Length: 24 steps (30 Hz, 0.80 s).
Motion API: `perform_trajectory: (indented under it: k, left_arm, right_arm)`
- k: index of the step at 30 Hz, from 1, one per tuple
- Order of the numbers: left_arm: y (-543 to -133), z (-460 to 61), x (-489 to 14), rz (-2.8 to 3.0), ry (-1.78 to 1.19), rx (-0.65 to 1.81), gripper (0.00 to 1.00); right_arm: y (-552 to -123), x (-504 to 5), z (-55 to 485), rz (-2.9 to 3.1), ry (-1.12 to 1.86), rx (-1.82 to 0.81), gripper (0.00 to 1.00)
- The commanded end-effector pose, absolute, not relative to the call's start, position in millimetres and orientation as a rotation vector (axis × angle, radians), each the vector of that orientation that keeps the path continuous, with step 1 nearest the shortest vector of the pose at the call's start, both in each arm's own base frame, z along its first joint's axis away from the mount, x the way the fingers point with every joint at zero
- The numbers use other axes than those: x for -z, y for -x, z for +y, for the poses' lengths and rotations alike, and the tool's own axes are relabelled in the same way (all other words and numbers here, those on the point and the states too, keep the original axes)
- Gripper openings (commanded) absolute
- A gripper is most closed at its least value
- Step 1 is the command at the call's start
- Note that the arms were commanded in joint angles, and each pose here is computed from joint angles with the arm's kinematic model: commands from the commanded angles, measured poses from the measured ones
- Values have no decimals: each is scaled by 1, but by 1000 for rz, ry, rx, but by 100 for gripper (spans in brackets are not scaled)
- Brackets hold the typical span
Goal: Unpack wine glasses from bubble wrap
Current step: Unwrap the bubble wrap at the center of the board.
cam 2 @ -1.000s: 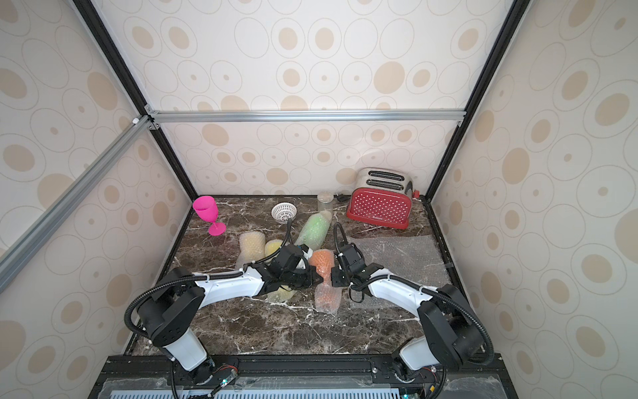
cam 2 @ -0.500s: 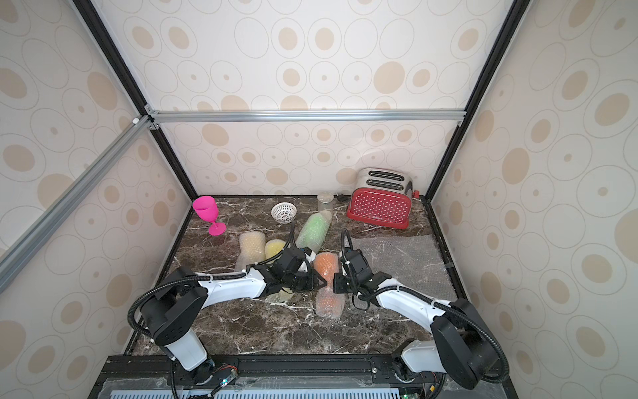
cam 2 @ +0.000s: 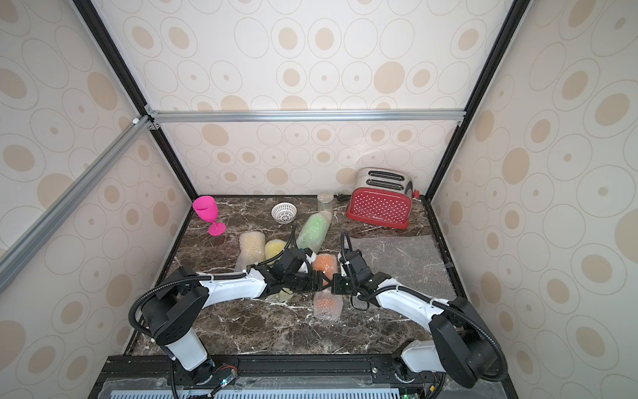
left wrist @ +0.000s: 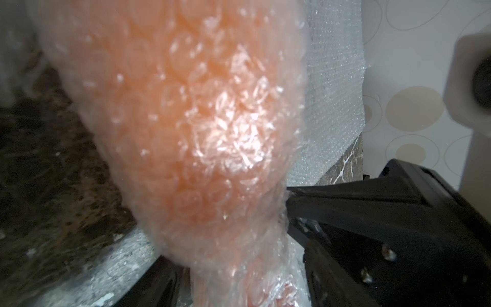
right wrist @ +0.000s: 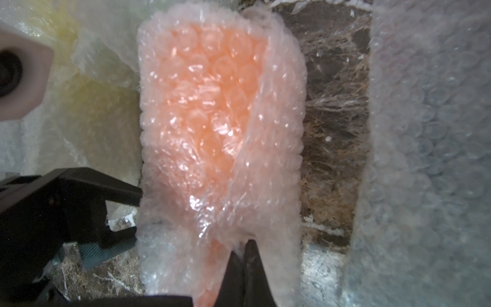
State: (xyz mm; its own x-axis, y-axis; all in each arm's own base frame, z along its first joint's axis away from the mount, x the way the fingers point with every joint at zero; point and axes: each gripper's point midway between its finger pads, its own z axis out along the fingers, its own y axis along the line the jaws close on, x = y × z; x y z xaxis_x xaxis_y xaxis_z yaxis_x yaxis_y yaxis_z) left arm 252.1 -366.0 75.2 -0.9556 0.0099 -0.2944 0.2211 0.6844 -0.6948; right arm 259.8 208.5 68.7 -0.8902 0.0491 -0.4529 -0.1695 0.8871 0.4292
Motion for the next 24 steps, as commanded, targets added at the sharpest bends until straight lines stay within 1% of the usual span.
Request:
perform_trajectory:
  k: [1, 4, 7, 8, 10, 14, 16, 18, 24]
  left_arm:
    - [-250, -369, -63, 2651, -197, 1127, 61]
    - [-248, -367, -58, 2664, -200, 1114, 44]
    - [-249, -368, -62, 2648, -204, 1113, 20]
    - [-250, -369, -64, 2643, -209, 1115, 14]
    - [-251, -371, -66, 2640, -214, 1123, 7]
    - [-251, -378, -76, 2626, -223, 1143, 0]
    - [-251, -380, -80, 2622, -224, 1151, 0]
    - [-251, -382, -85, 2616, -221, 1161, 0]
    - [-250, -386, -94, 2611, -222, 1176, 0]
  right_arm:
    - [-253, -69, 210, 2596, 74, -680, 2]
    - [-253, -71, 207, 2595, 74, -665, 3]
    - [-253, -67, 207, 2603, 79, -654, 8]
    - [-253, -65, 207, 2608, 80, -644, 10]
    - [-254, -64, 207, 2604, 90, -622, 13]
    - [-255, -63, 210, 2596, 116, -586, 19]
    - [-256, -63, 210, 2592, 123, -550, 25]
    - [-258, -62, 209, 2587, 127, -525, 28]
    - [-263, -61, 202, 2581, 111, -426, 29]
